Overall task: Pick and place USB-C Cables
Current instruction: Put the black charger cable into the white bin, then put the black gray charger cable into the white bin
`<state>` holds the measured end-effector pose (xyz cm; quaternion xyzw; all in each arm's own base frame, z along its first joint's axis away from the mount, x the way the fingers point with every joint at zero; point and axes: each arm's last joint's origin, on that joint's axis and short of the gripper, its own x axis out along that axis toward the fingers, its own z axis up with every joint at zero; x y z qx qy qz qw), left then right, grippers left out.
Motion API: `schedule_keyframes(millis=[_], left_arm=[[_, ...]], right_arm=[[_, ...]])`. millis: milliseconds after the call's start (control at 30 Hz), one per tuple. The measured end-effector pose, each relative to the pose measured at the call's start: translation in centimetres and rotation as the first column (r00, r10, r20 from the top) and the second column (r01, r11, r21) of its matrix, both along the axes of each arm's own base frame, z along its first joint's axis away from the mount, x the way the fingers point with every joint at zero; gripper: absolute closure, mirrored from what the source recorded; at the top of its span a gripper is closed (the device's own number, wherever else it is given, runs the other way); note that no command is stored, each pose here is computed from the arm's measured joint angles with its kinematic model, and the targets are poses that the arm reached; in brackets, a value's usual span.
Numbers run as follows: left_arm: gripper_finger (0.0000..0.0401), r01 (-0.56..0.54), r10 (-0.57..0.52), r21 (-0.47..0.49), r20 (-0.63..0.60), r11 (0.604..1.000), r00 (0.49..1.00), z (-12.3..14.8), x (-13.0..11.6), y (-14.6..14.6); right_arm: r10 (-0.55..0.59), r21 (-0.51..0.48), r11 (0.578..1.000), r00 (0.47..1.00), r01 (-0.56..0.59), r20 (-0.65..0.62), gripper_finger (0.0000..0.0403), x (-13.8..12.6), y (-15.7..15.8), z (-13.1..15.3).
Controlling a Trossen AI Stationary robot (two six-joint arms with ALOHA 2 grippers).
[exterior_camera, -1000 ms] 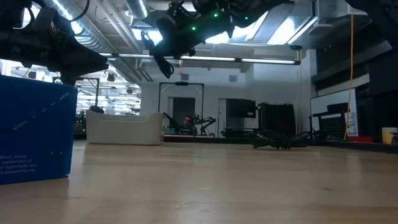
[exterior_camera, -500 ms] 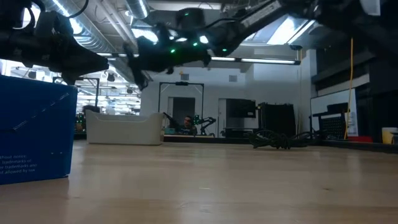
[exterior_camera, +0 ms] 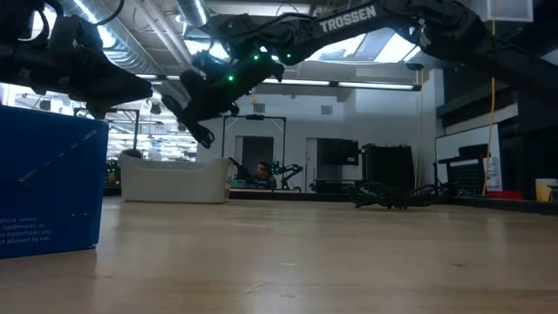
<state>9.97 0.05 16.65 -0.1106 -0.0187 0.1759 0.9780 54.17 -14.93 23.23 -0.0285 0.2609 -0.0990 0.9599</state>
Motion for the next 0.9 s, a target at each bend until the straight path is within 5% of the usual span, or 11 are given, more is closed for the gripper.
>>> schedule_keyframes(millis=[333, 600, 733, 900], left_arm=[[0.0315, 0.0, 0.0, -0.001, 0.0, 1.0, 1.0, 0.0, 0.0, 0.0], [0.0315, 0.0, 0.0, -0.002, 0.001, 1.0, 1.0, 0.0, 0.0, 0.0], [0.0315, 0.0, 0.0, 0.0, 0.0, 1.0, 1.0, 0.0, 0.0, 0.0], [0.0315, -0.001, 0.001, -0.007, 0.003, 1.0, 1.0, 0.0, 0.0, 0.0]], right_arm=[[-0.054, -0.025, 0.998, 0.998, 0.054, -0.007, 0.0172, -0.1, -0.6, -0.1], [-0.17, -0.084, 0.983, 0.979, 0.162, -0.109, 0.0142, -1.6, -0.6, 1.9], [-0.284, -0.169, 0.954, 0.922, 0.246, -0.262, 0.0141, -4.4, 0.4, 5.4], [-0.391, -0.277, 0.918, 0.765, 0.284, -0.512, 0.0144, -8.8, 1.4, 7.0]])
